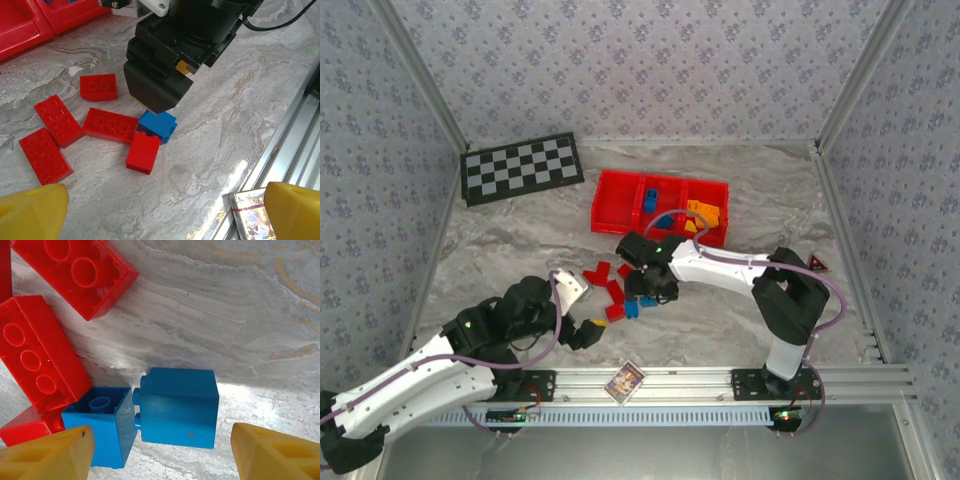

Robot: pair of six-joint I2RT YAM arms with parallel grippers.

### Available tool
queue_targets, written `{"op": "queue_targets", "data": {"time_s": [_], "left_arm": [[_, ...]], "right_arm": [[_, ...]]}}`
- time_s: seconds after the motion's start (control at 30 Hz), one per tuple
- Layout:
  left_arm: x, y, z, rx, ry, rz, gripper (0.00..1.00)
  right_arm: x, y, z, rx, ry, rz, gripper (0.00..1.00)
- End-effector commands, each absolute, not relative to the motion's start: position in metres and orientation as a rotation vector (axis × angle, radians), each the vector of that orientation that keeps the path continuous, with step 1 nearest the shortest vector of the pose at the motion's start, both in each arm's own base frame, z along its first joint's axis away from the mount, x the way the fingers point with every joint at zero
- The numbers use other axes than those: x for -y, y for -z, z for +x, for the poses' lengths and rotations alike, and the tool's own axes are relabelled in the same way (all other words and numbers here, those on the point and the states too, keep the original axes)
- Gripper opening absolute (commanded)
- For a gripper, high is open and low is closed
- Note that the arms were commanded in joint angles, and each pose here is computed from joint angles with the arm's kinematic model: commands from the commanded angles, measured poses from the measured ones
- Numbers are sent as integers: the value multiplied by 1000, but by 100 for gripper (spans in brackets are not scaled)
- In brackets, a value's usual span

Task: Sort the legos into containers by color
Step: Touch the lego at the bottom-center of the table.

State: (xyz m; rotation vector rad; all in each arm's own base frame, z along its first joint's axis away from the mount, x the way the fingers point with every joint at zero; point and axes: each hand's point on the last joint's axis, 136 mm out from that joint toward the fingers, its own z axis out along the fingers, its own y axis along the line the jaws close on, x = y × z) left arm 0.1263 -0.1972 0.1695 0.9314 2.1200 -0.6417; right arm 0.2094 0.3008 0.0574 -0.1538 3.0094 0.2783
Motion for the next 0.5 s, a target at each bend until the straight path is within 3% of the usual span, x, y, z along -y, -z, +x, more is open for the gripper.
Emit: {"op": "queue_targets", "data": {"time_s": [0.0, 0.47], "left_arm": [[198, -173, 126, -2114, 638, 939, 100], [200, -173, 123, -2110, 658, 953, 100]], "right_arm": [[-300, -54, 209, -3030, -232, -170, 70], [-289, -39, 212, -3052, -129, -155, 52]]}}
